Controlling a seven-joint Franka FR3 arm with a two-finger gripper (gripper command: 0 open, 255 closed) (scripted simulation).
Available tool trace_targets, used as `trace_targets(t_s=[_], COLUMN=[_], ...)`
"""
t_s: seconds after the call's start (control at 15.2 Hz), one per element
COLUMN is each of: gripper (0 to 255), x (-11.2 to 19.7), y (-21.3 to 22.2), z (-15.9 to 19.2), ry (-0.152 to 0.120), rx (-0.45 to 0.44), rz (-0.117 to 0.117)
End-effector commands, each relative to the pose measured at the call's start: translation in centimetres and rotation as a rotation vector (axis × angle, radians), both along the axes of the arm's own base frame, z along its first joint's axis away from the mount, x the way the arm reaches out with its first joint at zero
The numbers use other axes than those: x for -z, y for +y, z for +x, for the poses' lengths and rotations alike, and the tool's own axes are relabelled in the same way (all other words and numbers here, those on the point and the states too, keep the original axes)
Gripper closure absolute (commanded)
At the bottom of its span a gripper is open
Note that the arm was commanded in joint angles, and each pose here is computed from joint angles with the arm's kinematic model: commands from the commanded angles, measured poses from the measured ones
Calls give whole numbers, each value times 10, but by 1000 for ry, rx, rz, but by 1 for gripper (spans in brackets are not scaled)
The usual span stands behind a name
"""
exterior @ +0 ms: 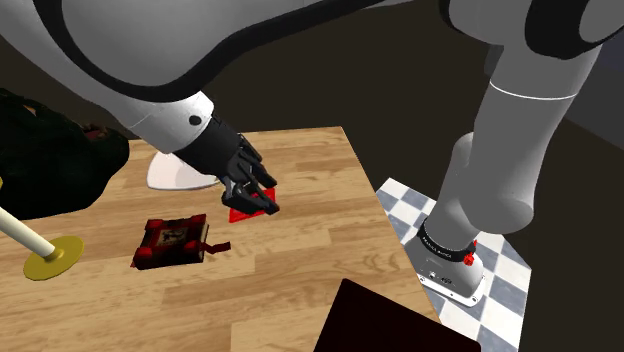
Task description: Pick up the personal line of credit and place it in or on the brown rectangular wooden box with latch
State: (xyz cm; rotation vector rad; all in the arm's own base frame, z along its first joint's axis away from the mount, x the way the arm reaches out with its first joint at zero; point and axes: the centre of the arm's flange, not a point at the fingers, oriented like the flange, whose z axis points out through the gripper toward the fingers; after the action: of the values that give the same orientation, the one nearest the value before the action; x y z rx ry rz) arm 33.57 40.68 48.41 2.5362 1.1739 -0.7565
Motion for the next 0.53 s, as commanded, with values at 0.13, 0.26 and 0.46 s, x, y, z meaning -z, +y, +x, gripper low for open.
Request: trace_targets(t_s=[0.13,0.26,0.46], gripper=[255,255,255], x=[-1,-1,-3], y=[3,5,7], z=[-50,-77,-116], ry=[0,0,0], rx=[1,1,1], rz=[0,0,0])
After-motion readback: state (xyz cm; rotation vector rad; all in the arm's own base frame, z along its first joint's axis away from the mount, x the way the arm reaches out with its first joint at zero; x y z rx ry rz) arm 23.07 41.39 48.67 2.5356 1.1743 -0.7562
